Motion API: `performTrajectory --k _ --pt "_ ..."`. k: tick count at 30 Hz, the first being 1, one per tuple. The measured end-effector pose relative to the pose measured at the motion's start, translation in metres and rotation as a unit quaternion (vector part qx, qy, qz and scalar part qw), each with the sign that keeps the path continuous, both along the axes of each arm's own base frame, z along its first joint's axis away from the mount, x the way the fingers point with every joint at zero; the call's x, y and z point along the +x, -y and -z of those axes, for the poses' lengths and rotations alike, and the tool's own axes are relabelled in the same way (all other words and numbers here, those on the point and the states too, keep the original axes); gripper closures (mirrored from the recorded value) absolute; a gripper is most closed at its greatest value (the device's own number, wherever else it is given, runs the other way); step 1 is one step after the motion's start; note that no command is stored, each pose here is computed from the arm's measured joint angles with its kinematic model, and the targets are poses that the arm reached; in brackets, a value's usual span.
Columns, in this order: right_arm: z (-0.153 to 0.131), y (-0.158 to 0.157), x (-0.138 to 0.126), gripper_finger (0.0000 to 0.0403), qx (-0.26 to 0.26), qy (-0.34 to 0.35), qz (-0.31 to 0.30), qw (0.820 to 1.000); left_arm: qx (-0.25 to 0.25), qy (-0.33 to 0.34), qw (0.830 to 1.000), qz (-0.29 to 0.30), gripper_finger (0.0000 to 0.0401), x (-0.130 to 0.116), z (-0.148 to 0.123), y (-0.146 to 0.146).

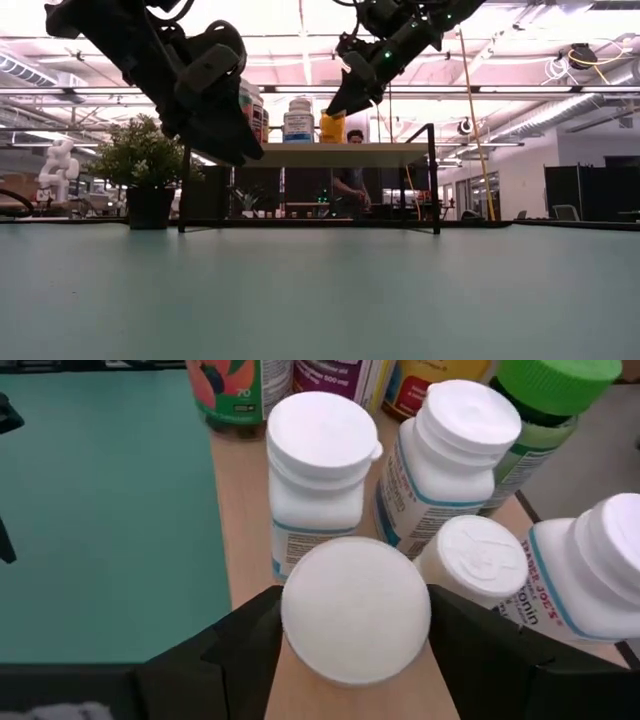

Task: Pick and place medicine bottles onto shelf by color
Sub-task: Put the orange pill bottle on the shelf, then put the transparent pill bottle on the shelf

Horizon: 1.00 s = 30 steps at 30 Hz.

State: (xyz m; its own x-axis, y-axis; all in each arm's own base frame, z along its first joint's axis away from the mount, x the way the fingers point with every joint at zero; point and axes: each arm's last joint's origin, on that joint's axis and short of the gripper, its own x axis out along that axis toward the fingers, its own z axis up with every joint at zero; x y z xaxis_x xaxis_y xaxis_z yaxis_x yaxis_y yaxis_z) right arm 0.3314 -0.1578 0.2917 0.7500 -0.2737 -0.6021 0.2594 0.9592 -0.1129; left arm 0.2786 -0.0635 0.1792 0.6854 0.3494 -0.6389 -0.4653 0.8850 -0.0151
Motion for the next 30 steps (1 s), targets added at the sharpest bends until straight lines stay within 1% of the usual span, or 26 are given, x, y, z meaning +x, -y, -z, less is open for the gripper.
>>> performTrajectory --k 4,10,14,17,21,25,28,30 --pt "0.0 0.0 0.0 0.0155 -0.001 0.001 0.001 1.0 0.0 -0.002 1.0 -0.001 0.0096 0.0 0.0 0.0" --pt "0.0 0.0 0.0 0.0135 0.002 0.003 0.003 1.0 0.0 -0.002 1.0 -0.001 0.0102 0.0 0.0 0.0" --pt "-0.003 -0.001 -0.002 0.0129 0.001 0.004 0.002 1.0 0.0 -0.003 1.0 -0.002 0.0102 0.0 0.0 0.0" --pt "-0.012 -0.004 -0.006 0.0129 -0.004 0.015 0.002 1.0 -0.001 -0.008 1.0 -0.004 0.0102 -0.001 0.001 -0.001" --pt "-0.027 -0.016 -0.015 0.0128 -0.001 0.027 -0.004 1.0 -0.01 -0.027 0.999 -0.021 0.0102 -0.006 0.004 -0.002" --pt "-0.04 -0.039 -0.021 0.0128 0.007 0.031 -0.025 0.999 -0.029 -0.04 0.997 -0.052 0.0103 -0.01 0.008 -0.003" --pt "-0.039 -0.06 -0.022 0.0128 0.014 0.017 -0.054 0.998 -0.048 -0.04 0.995 -0.083 0.0103 -0.013 0.009 -0.004" --pt "-0.03 -0.075 -0.024 0.0128 0.022 0.002 -0.071 0.997 -0.058 -0.041 0.993 -0.099 0.0103 -0.015 0.009 -0.005"
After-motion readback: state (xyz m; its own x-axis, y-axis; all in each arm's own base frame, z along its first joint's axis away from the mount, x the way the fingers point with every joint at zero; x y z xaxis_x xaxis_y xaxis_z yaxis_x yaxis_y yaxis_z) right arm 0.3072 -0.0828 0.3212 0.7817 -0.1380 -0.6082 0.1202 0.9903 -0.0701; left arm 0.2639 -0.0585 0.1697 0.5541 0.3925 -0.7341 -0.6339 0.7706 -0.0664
